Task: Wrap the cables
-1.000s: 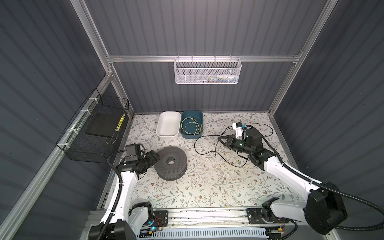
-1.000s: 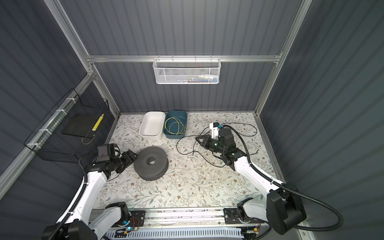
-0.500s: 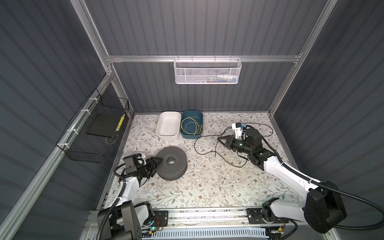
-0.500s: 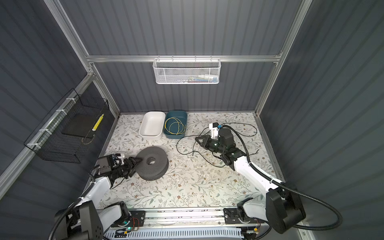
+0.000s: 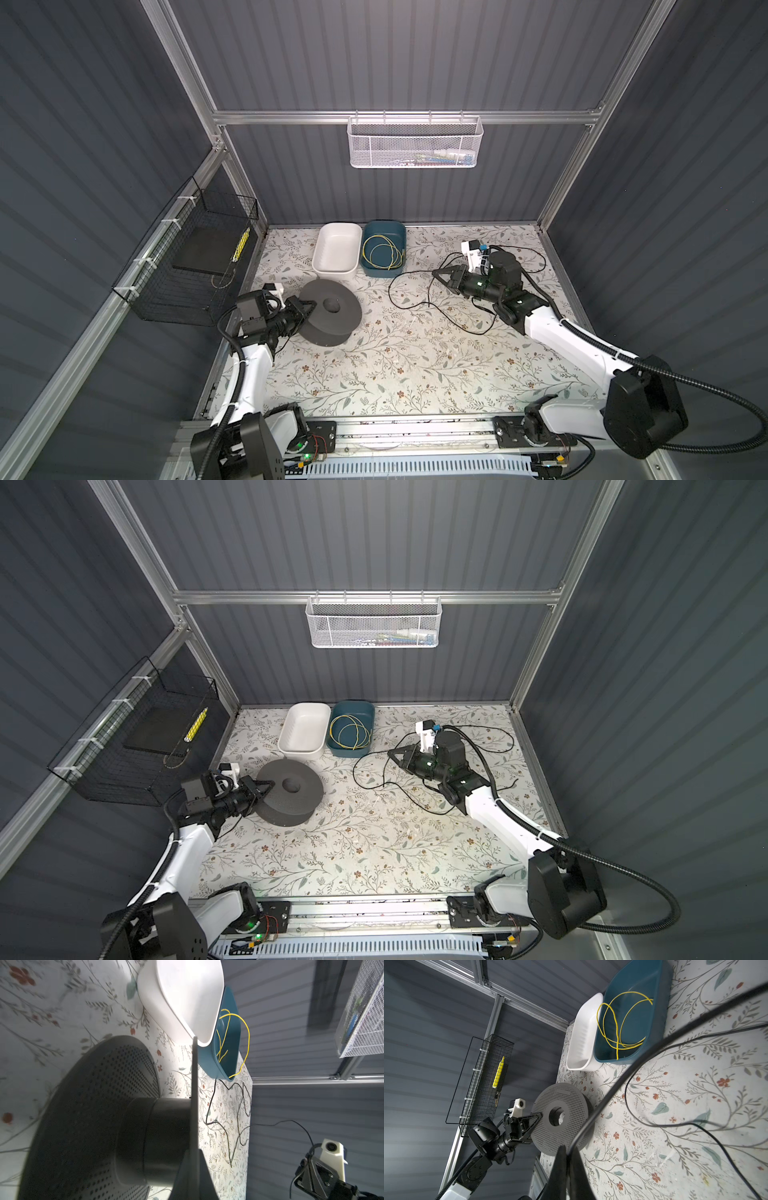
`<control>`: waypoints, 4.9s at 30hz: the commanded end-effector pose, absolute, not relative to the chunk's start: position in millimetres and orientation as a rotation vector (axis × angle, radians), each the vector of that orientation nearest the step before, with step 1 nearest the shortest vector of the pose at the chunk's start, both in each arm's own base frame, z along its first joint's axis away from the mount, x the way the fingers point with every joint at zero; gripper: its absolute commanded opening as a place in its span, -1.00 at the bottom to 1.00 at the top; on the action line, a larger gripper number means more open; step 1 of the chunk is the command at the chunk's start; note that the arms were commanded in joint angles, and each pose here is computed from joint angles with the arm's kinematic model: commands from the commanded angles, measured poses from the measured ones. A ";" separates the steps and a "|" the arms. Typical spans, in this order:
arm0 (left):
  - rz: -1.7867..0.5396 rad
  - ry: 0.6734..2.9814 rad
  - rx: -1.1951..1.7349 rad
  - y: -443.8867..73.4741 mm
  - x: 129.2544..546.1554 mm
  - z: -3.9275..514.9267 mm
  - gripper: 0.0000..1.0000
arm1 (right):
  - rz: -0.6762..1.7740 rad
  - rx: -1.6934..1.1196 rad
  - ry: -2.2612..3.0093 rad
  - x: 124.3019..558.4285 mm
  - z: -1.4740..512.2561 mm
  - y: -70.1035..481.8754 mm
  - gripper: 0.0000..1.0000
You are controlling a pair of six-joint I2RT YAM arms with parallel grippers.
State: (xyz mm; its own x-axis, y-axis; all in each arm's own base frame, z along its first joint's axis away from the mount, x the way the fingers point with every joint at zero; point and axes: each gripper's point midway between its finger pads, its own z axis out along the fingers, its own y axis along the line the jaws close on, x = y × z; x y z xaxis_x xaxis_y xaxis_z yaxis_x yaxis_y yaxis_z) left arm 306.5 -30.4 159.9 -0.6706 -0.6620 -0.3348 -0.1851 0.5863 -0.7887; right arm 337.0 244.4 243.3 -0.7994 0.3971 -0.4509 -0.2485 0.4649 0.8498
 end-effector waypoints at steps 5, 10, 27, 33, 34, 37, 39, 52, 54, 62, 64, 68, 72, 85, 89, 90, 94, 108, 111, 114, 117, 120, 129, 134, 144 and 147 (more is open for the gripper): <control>-0.419 2.384 -0.527 -45.3 281.0 180.9 -1.00 | 1.372 0.109 2.053 346.4 260.9 247.4 -1.00; -0.263 2.415 -0.390 -87.4 284.8 186.7 -1.00 | 1.385 0.112 2.043 349.4 264.5 250.0 -1.00; -0.069 2.457 -0.044 -229.0 300.5 154.5 -1.00 | 1.381 0.129 2.039 349.1 265.5 249.9 -1.00; -0.116 2.416 0.049 -227.6 295.3 175.9 -0.38 | 1.390 0.118 2.048 352.6 264.4 259.4 -1.00; -0.124 2.412 0.075 -227.8 293.5 181.7 -0.19 | 1.394 0.109 2.047 353.1 266.1 262.4 -1.00; -0.166 2.396 0.161 -230.1 287.5 207.6 0.21 | 1.411 0.077 2.041 354.9 272.9 275.8 -1.00; -0.207 2.349 0.174 -224.9 282.0 238.7 0.23 | 1.423 0.048 2.034 355.4 279.2 287.2 -1.00; -0.254 2.331 0.014 -164.1 254.3 202.9 0.08 | 1.513 -0.133 2.020 350.9 300.1 381.2 -1.00; -0.347 2.359 0.054 -177.2 253.3 189.5 0.03 | 1.511 -0.131 2.019 352.8 299.5 380.1 -1.00; -0.270 2.340 0.218 -189.5 268.4 182.0 -0.46 | 1.524 -0.128 2.048 346.6 290.7 379.1 -1.00; -0.271 2.330 0.278 -196.4 271.6 180.1 -0.54 | 1.524 -0.126 2.051 347.0 287.4 380.3 -1.00; -0.286 2.302 0.371 -208.8 277.0 178.2 -0.57 | 1.504 -0.124 2.060 350.7 281.7 383.4 -1.00; -0.278 2.278 0.425 -210.9 277.1 174.1 -0.60 | 1.469 -0.122 2.075 356.7 271.3 387.6 -1.00; -0.413 2.243 0.506 -204.1 262.1 182.6 0.12 | 1.386 -0.105 2.131 366.9 234.9 396.8 -1.00; -0.491 2.190 0.491 -206.1 256.8 201.8 0.43 | 1.396 -0.104 2.135 364.1 232.3 399.6 -1.00; -0.499 2.181 0.478 -205.6 257.8 205.8 0.46 | 1.399 -0.105 2.136 363.4 231.8 399.9 -1.00; -0.567 2.163 0.465 -210.0 262.6 219.1 0.56 | 1.396 -0.113 2.138 360.1 230.4 401.9 -1.00; -0.809 2.206 0.176 -201.8 304.8 224.4 0.53 | 1.402 -0.120 2.150 352.9 223.4 407.4 -1.00; -0.818 2.228 0.149 -204.9 310.9 223.2 0.53 | 1.402 -0.110 2.146 353.4 223.4 407.0 -1.00; -0.818 2.253 0.128 -206.5 315.0 217.0 0.49 | 1.399 -0.107 2.148 353.0 221.1 407.9 -1.00; -0.802 2.283 0.116 -206.5 317.9 207.3 0.42 | 1.404 -0.101 2.153 352.9 218.0 409.5 -1.00; -0.734 2.315 0.090 -199.6 320.9 197.3 0.34 | 1.410 -0.099 2.156 351.4 216.2 411.8 -1.00; -0.654 2.313 0.062 -190.7 325.3 190.3 -0.07 | 1.413 -0.087 2.184 342.5 205.1 417.0 -1.00; -0.633 2.323 0.088 -191.7 326.3 186.4 -0.21 | 1.420 -0.086 2.194 337.8 200.3 418.1 -1.00; -0.591 2.369 0.141 -195.6 315.9 170.3 -0.28 | 1.372 -0.051 2.204 338.3 191.1 412.8 -1.00; -0.563 2.393 0.150 -194.0 309.9 162.7 -0.29 | 1.377 -0.052 2.203 337.3 191.6 414.2 -1.00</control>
